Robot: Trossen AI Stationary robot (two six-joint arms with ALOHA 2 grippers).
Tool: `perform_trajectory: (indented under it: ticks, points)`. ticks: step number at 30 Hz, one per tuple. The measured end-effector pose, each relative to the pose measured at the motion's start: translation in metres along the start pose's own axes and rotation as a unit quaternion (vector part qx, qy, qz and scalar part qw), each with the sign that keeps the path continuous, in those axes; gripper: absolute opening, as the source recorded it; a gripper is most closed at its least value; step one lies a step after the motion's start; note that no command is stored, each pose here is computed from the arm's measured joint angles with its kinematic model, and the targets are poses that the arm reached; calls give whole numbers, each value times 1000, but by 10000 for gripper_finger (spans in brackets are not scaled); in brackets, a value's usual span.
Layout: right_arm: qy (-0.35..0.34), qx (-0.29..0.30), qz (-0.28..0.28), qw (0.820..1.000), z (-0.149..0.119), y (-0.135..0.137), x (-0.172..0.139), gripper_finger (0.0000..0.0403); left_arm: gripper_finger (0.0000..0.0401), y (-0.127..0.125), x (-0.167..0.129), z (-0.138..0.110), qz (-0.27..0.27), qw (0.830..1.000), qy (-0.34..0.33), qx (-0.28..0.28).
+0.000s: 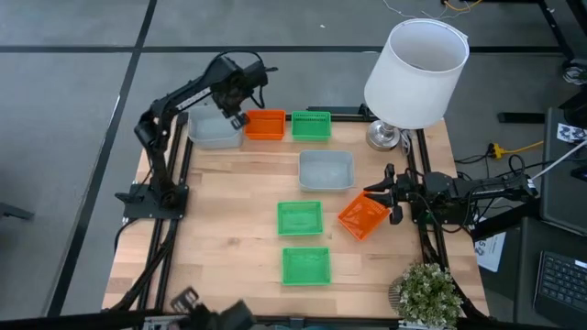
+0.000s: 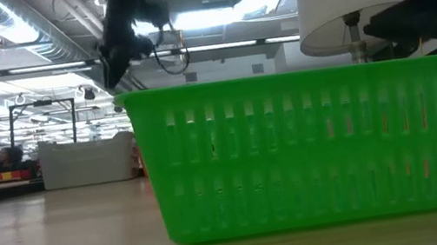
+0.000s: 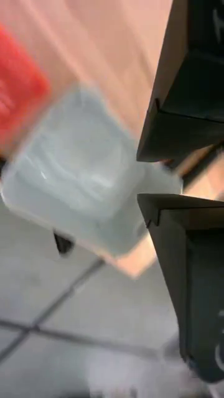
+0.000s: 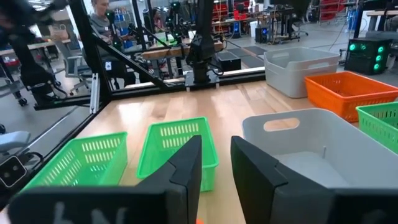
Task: Stack baskets by color
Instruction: Stack the bottom gray bin on the top gray bin
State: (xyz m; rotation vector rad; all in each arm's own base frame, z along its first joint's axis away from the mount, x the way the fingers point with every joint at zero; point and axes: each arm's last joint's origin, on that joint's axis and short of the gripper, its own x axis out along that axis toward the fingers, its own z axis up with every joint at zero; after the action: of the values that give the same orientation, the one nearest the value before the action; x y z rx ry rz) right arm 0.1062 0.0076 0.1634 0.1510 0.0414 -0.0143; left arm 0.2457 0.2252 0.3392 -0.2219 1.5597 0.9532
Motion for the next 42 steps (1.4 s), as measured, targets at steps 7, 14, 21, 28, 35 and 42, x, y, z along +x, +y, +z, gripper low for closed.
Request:
perform_trajectory:
  ticks: [7,14,21,28,35,42]
  points:
    - [-5,30,1,1000,1,0,0,87,86,-26,-65,-41,-98,991,-93,-15]
    - [-5,55,1,998,1,0,0,87,86,-50,-124,-100,-160,969,-188,-4]
    - [-6,65,1,998,1,0,0,87,86,-80,-162,-153,-196,946,-256,43]
    - [-106,116,174,972,27,12,-4,87,86,-100,-177,-183,-185,928,-307,102]
    - [-119,51,212,969,57,22,2,87,86,-109,-178,-190,-166,920,-323,145]
    - [-98,-4,230,968,106,38,24,87,86,-125,-132,-197,-99,939,-278,176]
